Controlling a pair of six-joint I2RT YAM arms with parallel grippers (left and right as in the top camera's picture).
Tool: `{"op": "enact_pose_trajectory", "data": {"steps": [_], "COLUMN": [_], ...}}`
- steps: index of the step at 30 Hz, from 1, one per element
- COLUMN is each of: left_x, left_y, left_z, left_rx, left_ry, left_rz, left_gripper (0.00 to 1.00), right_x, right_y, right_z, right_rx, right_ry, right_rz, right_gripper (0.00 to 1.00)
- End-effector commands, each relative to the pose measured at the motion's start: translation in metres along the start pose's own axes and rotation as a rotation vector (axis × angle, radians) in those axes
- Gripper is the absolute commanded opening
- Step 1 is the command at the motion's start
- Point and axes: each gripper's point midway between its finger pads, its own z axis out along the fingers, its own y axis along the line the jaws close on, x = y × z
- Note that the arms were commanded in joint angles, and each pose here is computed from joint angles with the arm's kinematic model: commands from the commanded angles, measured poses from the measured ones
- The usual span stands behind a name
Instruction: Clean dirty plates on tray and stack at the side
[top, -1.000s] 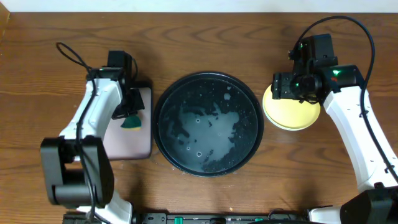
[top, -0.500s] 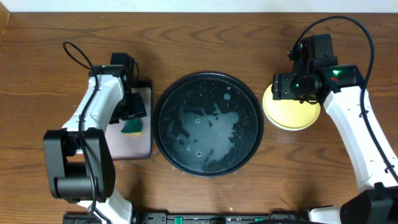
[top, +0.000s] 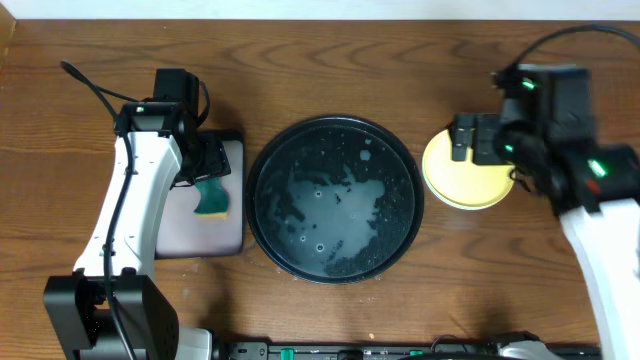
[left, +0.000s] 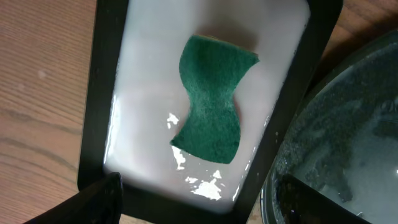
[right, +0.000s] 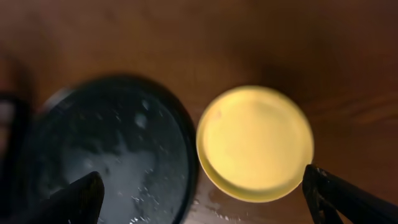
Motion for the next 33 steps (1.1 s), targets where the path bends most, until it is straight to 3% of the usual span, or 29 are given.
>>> {"op": "enact_pose_trajectory", "data": {"steps": [1,6,14,27,33], "left_x": [-0.004,-0.004,-0.004,-0.004,-0.004], "left_y": [0.003,0.003,0.003,0.003,0.003], "left_z": [-0.002,-0.002,-0.002,-0.002,-0.002], "left_rx": [-0.01,-0.01,-0.01,-0.01,-0.01], "left_ry": [-0.011,-0.011,-0.011,-0.011,-0.011], "left_rz": [-0.008,-0.008,-0.008,-0.008,-0.007], "left_gripper": [0.79,0.79,0.8,0.8,0.8], "right_x": [-0.016,-0.015,0.003,0.006,0.002], "right_y": [0.005,0.007,0.003,-0.013,-0.027], "right_z": [-0.044,-0.088,-0.118,-0.113,-0.094], "right_rx": [-0.02,-0.039,-0.024,0.068,0.119], "right_ry": [-0.133,-0.241,-0.266,-0.261,-0.407], "right_rz": [-0.016,-0.021,-0.036,-0.035,-0.02], "right_gripper": [0.99,0.99,0.99,0.99,0.99]}}
